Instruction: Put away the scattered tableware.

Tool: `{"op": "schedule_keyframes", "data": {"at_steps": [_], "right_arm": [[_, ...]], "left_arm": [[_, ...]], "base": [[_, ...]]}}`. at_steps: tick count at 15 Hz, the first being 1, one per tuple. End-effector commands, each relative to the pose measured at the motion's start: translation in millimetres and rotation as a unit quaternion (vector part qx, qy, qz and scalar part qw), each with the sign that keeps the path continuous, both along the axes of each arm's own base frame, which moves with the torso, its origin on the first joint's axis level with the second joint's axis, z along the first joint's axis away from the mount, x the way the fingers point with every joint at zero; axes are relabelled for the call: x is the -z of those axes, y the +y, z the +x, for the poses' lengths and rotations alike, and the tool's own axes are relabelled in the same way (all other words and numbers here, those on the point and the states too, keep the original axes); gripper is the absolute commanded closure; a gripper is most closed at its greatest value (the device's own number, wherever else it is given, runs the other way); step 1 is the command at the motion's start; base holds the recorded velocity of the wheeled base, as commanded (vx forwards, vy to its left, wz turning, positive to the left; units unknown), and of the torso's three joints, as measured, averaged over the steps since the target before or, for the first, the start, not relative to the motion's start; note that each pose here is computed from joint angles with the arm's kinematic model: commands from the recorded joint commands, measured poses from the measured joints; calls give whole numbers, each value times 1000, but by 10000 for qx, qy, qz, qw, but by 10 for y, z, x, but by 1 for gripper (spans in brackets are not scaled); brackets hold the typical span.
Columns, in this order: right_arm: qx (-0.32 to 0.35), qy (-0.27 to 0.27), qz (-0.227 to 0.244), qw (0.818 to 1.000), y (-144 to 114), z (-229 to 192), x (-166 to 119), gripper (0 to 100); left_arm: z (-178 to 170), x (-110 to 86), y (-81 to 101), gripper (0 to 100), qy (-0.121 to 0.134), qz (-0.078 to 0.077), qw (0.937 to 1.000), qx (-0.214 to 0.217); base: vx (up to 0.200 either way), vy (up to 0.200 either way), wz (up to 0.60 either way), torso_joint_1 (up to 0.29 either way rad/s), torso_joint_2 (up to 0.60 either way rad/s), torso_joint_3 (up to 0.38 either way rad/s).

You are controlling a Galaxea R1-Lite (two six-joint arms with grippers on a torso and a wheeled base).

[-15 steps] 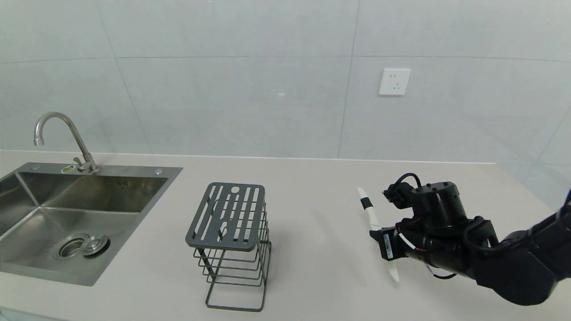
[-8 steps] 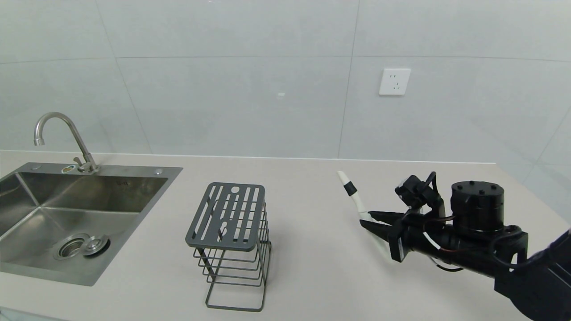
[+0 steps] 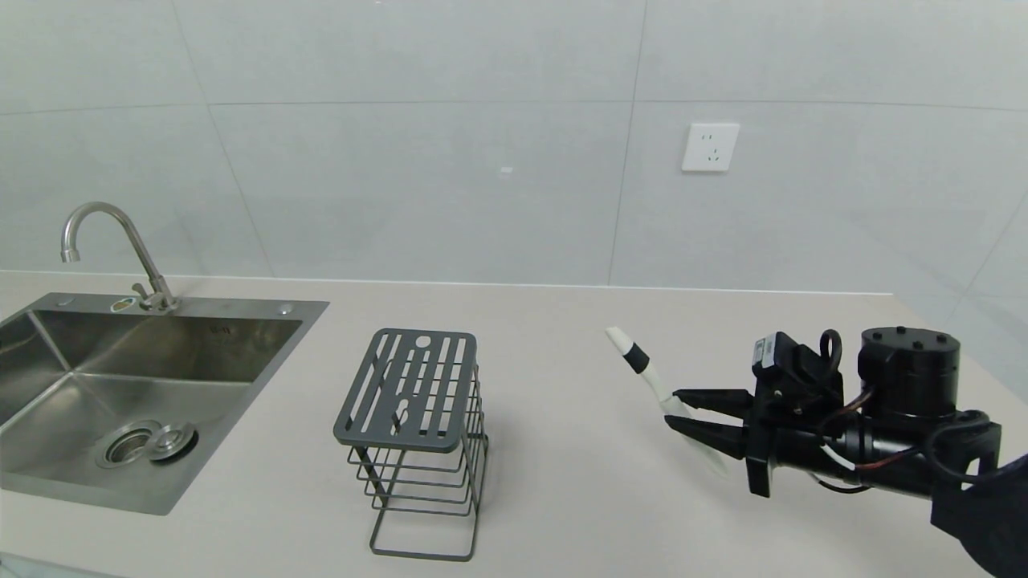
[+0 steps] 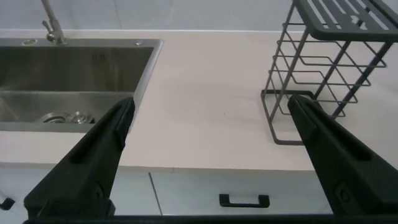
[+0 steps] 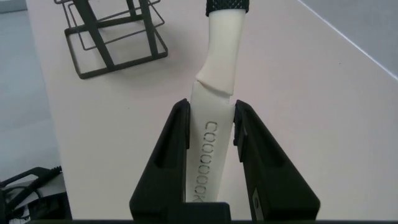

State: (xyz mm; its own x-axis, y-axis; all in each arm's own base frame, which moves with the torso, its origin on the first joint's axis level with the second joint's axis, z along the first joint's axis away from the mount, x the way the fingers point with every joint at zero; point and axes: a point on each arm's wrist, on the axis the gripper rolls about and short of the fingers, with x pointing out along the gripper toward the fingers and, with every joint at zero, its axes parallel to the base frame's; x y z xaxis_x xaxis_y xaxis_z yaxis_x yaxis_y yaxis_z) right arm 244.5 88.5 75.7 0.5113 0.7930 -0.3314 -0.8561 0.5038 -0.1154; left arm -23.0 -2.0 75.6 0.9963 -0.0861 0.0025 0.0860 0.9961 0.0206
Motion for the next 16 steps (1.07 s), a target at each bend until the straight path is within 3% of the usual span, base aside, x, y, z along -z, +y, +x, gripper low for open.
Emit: {"op": "schedule_keyframes", "data": {"at_steps": [1,2,3,4,5,6,7,8,9,11,14,16], "right_arm": [[6,-83,23,10000,-22,-35,-45,100],[-17,-112,32,9999,-13,-47,-60,100],[-102,-105,31,9999,24,-73,-59,100],[-209,-90,27,9997,70,-106,-54,100],[-308,-132,46,9994,108,-137,-81,100],[-406,-143,61,9991,140,-164,-91,100],[-536,-139,96,9984,164,-184,-97,100],[-712,-164,155,9972,185,-215,-119,100],[-807,-164,176,9964,206,-238,-122,100],[-934,-140,220,9953,202,-279,-124,100],[-1037,-244,251,9940,173,-345,-167,100],[-1053,-227,247,9939,149,-404,-168,100]], "left_arm": [[-51,-294,-2,0,-1202,-18,9927,32],[-119,-497,-6,0,-1866,-22,9824,83],[-169,-632,-25,0,-1960,9,9794,477],[-168,-590,-28,0,-1838,-164,9805,678],[-164,-578,-33,0,-1730,-469,9799,881],[-170,-605,-40,0,-1695,-657,9772,1095],[-175,-665,-48,0,-1639,-848,9723,1431],[-166,-822,-53,0,-1420,-1213,9605,2062],[-110,-906,-51,0,-1176,-1379,9540,2389],[70,-1047,-53,0,-711,-1532,9384,3013],[448,-1278,-171,0,-315,-1595,9123,3758],[724,-1364,-309,0,-129,-1594,9027,3994]], "base": [[0,0,0,0,0,0],[0,0,0,0,0,0],[0,0,0,0,0,0],[0,0,0,0,0,0],[0,0,0,0,0,0],[0,0,0,0,0,0],[0,0,0,0,0,0],[0,0,0,0,0,0],[0,0,0,0,0,0],[0,0,0,0,0,0],[0,0,0,0,0,0],[0,0,0,0,0,0]]}}
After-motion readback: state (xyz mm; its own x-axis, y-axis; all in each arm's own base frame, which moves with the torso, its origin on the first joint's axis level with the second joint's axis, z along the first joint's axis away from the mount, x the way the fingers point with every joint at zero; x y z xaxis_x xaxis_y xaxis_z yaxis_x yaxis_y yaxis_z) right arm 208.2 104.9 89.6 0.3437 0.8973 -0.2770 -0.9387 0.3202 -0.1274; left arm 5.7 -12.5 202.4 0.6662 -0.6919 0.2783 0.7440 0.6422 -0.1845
